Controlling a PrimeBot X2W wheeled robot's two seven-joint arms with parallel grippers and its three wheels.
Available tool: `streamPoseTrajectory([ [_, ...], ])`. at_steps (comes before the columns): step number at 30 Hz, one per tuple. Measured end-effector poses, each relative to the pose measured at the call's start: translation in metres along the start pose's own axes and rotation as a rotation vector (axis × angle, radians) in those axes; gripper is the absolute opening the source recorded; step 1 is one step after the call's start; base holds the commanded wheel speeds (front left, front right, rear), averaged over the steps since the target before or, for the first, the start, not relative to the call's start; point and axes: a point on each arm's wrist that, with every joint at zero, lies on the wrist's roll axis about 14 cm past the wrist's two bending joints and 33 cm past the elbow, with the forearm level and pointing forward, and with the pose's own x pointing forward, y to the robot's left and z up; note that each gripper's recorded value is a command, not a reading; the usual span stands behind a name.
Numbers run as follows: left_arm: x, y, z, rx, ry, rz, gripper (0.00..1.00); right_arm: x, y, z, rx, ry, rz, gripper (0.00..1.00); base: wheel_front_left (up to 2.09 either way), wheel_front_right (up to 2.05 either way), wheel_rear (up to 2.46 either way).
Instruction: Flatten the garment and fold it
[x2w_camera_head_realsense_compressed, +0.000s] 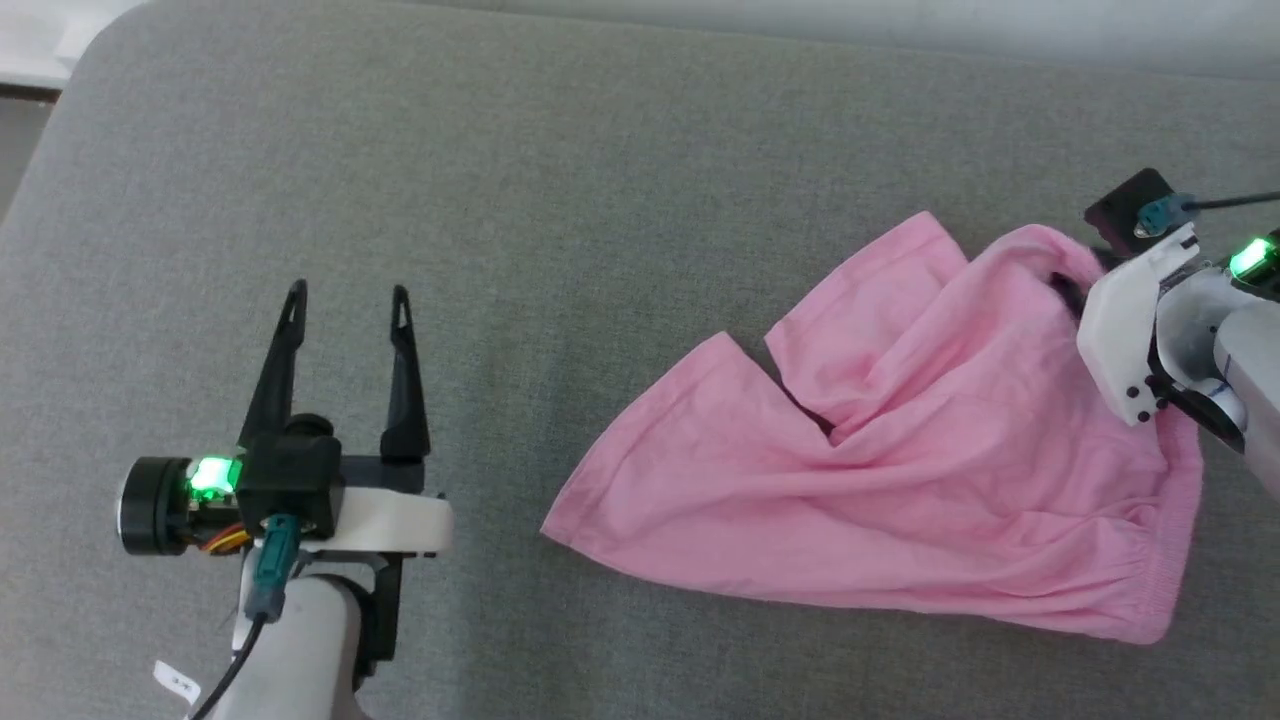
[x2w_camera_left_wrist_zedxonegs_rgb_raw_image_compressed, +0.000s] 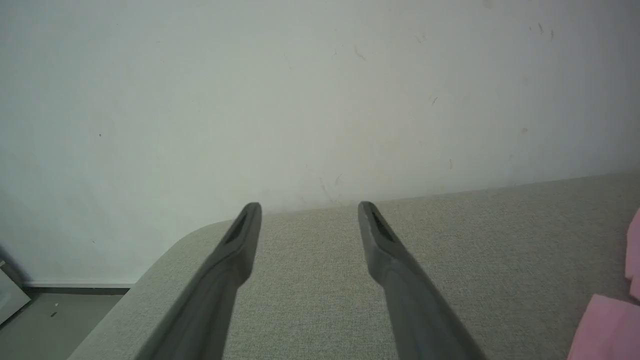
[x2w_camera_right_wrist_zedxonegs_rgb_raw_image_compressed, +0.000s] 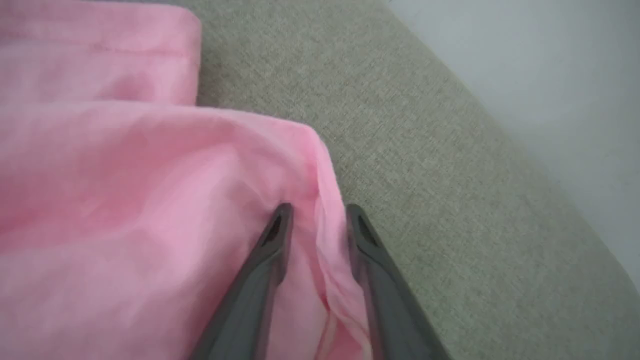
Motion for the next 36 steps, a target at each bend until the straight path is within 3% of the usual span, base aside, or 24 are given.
streamPoseTrajectory([
  [8,-0.007,-0.003,-0.005,0.036,0.017,-0.158,1.00,-0.055,-0.028,0.066,-0.053,-0.395,-0.103,1.00,0.00,0.00,0.00],
  [16,-0.006,-0.036,0.001,0.052,0.119,-0.419,1.00,-0.152,-0.062,0.130,-0.047,-0.715,-0.255,1.00,0.00,0.00,0.00],
  [20,-0.008,-0.058,0.008,0.055,0.210,-0.529,1.00,-0.184,-0.056,0.110,-0.037,-0.778,-0.314,1.00,0.00,0.00,0.00],
  [26,-0.041,-0.101,-0.003,0.116,0.446,-0.792,1.00,-0.209,-0.032,0.081,0.014,-0.842,-0.380,1.00,0.00,0.00,0.00],
  [36,-0.073,-0.109,-0.045,0.203,0.833,-0.970,1.00,-0.219,0.001,0.048,0.094,-0.821,-0.413,1.00,0.00,0.00,0.00],
])
